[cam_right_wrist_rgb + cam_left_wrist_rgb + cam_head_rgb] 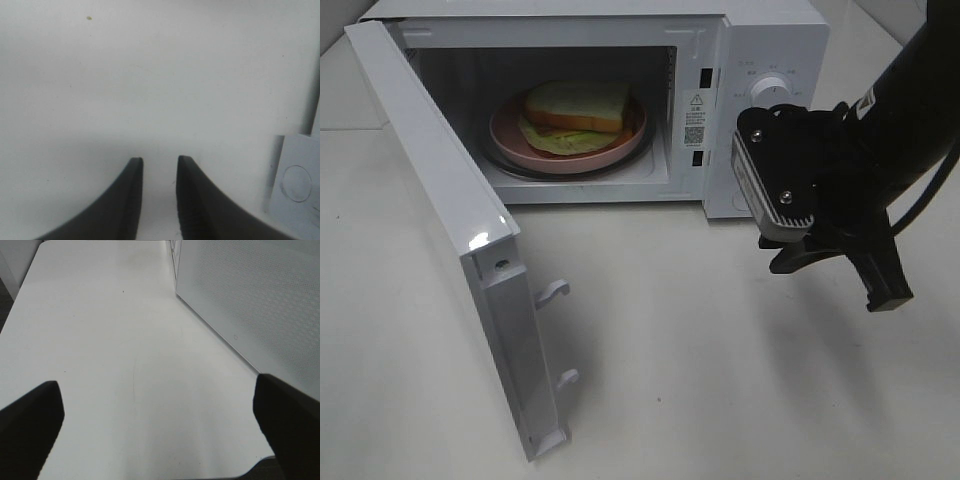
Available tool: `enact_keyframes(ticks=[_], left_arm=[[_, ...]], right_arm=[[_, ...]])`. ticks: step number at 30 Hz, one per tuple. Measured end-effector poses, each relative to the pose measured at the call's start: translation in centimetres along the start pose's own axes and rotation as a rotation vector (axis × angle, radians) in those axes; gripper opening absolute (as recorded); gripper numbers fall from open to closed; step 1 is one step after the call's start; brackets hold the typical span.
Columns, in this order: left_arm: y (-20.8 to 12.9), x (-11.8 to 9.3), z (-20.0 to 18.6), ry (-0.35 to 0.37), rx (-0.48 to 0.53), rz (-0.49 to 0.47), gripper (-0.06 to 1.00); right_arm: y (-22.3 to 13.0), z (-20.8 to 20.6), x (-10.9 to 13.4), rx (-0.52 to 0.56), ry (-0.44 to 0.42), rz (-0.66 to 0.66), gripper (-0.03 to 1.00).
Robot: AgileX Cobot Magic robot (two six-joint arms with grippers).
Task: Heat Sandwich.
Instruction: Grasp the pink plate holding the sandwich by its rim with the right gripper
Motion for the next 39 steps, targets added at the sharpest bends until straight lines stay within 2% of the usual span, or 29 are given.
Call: enact_keyframes(ticks=[1, 3, 5, 6, 7, 8, 12, 15, 27, 33, 39], left_arm=[[0.0, 0.0, 0.0, 0.000, 0.000, 0.000, 0.97], [0.0, 0.0, 0.0, 0.000, 0.000, 0.000, 0.97], [0.0, 0.0, 0.0, 0.000, 0.000, 0.000, 0.97], [0.0, 0.0, 0.0, 0.000, 0.000, 0.000, 0.97], [0.0, 0.0, 0.0, 0.000, 0.000, 0.000, 0.97], [0.0, 0.0, 0.0, 0.000, 0.000, 0.000, 0.97], [0.0, 0.0, 0.0, 0.000, 0.000, 0.000, 0.97], [0.0, 0.0, 0.0, 0.000, 0.000, 0.000, 0.97], [0.0, 0.0, 0.0, 0.000, 0.000, 0.000, 0.97], [0.0, 0.0, 0.0, 0.000, 0.000, 0.000, 0.97], [0.0, 0.0, 0.0, 0.000, 0.000, 0.000, 0.97]], right_arm=[[-0.3, 0.0, -0.2, 0.013, -0.008, -0.015, 0.34], [-0.4, 0.0, -0.3, 0.019, -0.016, -0.017, 0.37], [-0.5, 0.0, -0.4, 0.025, -0.021, -0.007, 0.45], [-0.5, 0.0, -0.5, 0.028, -0.024, 0.008, 0.55], [-0.5, 0.0, -0.5, 0.029, -0.024, 0.019, 0.59], [-0.5, 0.0, -0.5, 0.029, -0.024, 0.019, 0.59], [-0.6, 0.0, -0.5, 0.032, -0.028, 0.057, 0.76], [-0.8, 0.0, -0.8, 0.044, -0.042, 0.065, 0.80], [-0.7, -0.1, -2.1, 0.149, -0.106, -0.017, 0.81], [0.9, -0.5, -4.9, 0.147, -0.162, -0.029, 0.81], [2.3, 0.5, -6.6, 0.135, -0.168, -0.053, 0.81]])
Point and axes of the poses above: a point on each arm's last joint axis where the gripper is mounted, z pointing out along that axis toward the gripper, x along the wrist's bending axis when the last joint is at zero, y = z × x, the point moved 10 cm from there along z, pointing out along that axis toward the gripper, and after that the axes turned 9 degrees about -z, right-handed, at the moved point
